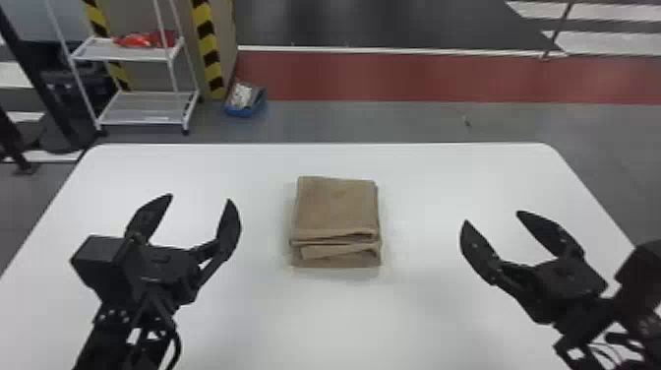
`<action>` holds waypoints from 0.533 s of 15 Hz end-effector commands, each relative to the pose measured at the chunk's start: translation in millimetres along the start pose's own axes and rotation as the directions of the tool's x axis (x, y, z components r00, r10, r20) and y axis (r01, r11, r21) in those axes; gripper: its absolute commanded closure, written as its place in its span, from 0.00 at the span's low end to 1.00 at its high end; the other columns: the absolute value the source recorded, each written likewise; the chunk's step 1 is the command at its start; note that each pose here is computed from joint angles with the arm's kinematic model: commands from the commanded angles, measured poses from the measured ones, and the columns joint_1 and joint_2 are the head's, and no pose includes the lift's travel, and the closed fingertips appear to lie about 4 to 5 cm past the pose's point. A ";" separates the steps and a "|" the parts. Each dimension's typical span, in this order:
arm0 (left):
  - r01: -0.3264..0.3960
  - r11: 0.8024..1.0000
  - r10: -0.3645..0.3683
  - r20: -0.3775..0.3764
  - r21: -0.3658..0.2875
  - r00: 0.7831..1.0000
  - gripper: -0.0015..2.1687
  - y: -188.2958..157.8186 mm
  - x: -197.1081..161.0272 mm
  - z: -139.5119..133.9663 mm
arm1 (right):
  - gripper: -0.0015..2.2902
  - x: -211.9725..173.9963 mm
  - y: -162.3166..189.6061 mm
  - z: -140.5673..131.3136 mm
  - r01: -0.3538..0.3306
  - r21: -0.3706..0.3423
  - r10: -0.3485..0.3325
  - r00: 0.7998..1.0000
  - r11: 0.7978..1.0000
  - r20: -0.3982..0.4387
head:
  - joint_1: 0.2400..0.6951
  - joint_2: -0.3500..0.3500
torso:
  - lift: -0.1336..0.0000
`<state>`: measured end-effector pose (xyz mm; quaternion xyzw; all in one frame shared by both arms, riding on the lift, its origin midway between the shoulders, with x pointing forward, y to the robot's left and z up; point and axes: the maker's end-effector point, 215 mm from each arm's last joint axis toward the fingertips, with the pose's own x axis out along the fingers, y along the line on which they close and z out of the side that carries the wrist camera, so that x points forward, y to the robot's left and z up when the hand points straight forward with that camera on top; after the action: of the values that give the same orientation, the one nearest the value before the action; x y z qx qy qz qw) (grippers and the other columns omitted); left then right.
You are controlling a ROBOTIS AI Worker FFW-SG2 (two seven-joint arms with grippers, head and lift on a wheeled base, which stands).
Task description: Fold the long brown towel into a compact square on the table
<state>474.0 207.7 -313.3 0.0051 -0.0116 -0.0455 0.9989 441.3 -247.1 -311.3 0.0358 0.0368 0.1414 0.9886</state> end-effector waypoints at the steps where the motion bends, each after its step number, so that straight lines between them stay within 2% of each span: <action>1: 0.002 1.000 -0.001 0.040 -0.015 0.999 0.06 -3.5 -7.4 6.4 | 0.02 -18.8 -2.3 11.2 0.013 -0.006 -0.013 0.998 1.000 0.056 | 1.00 0.43 | 0.04; 6: 0.012 1.000 -0.012 0.036 -0.012 0.999 0.06 -13.2 -20.7 7.2 | 0.03 -43.4 2.2 34.7 0.045 -0.011 -0.044 0.992 0.999 0.118 | 1.00 0.39 | 0.04; 8: 0.005 1.000 -0.005 0.033 -0.007 0.999 0.06 -10.9 -23.7 6.9 | 0.03 -44.7 2.9 33.2 0.064 0.000 -0.064 0.991 0.998 0.117 | 1.00 0.38 | 0.04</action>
<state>451.7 197.7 -306.6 -0.0014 -0.0289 -0.0491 0.9984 402.8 -261.8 -275.3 0.0379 -0.0201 0.1076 0.9933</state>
